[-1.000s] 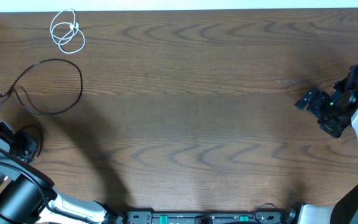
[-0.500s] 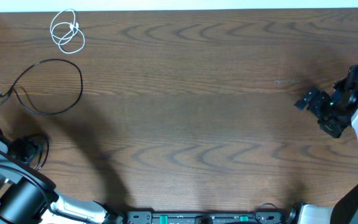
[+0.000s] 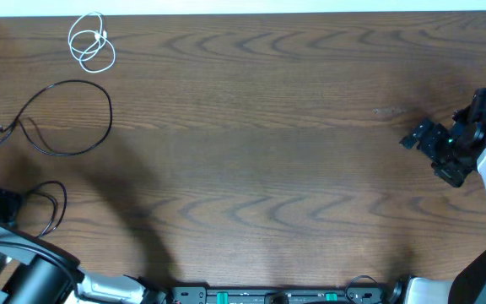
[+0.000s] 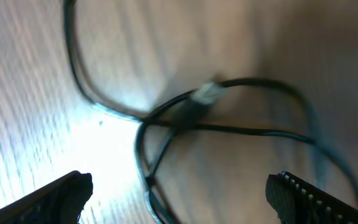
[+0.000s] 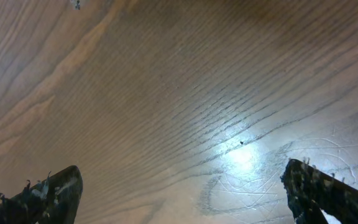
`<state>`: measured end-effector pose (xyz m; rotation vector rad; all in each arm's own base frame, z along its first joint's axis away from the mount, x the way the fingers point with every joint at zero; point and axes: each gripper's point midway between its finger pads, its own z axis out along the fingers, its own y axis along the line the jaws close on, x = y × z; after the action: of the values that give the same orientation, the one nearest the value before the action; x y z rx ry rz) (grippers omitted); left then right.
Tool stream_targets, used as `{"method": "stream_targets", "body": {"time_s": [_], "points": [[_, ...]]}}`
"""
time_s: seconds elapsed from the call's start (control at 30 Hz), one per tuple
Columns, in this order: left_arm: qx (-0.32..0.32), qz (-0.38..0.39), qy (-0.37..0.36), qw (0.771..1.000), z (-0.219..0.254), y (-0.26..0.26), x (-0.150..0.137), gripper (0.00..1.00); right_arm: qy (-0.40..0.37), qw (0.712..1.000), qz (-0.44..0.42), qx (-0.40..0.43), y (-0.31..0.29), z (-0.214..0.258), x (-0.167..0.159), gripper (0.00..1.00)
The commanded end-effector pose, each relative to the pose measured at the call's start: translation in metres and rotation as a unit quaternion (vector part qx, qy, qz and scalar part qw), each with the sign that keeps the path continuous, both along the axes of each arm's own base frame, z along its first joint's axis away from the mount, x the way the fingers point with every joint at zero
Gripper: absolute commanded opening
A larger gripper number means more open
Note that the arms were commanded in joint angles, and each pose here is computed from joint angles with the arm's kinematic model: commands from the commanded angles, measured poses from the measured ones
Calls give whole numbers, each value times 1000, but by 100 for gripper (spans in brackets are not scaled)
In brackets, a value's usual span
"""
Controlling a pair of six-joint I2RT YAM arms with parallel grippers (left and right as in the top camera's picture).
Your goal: Untangle cables
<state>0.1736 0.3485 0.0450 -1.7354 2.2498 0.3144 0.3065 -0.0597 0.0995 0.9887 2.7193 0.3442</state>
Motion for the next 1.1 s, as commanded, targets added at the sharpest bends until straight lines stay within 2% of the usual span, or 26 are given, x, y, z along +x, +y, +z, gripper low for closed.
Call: {"method": "stream_targets", "body": {"time_s": [0.0, 0.2, 0.4, 0.57, 0.63, 0.7, 0.77, 0.9, 1.03, 1.07], "points": [[-50, 74, 10, 996, -34, -9, -22, 96, -7, 1000, 3, -8, -3, 4, 1, 99], [-66, 96, 14, 993, -47, -10, -29, 95, -7, 1000, 3, -8, -3, 4, 1, 99], [-70, 97, -17, 993, -49, -7, -19, 95, -7, 1000, 3, -8, -3, 4, 1, 99], [-92, 91, -30, 991, -59, -13, -13, 80, -7, 1000, 3, -8, -3, 4, 1, 99], [-103, 91, -24, 990, -66, -17, -15, 78, -7, 1000, 3, -8, -3, 4, 1, 99], [-111, 71, -14, 991, -73, -20, -16, 68, -7, 1000, 3, -8, -3, 4, 1, 99], [-106, 46, -9, 993, -74, -18, -15, 64, -7, 1000, 3, -8, -3, 4, 1, 99], [-87, 2, -5, 996, -72, -11, -12, 47, -7, 1000, 3, -8, -3, 4, 1, 99], [-63, -28, -7, 998, -70, -1, -7, 40, -7, 1000, 3, -8, -3, 4, 1, 99], [-58, -35, -7, 998, -69, 1, -6, 35, -7, 1000, 3, -8, -3, 4, 1, 99]]}}
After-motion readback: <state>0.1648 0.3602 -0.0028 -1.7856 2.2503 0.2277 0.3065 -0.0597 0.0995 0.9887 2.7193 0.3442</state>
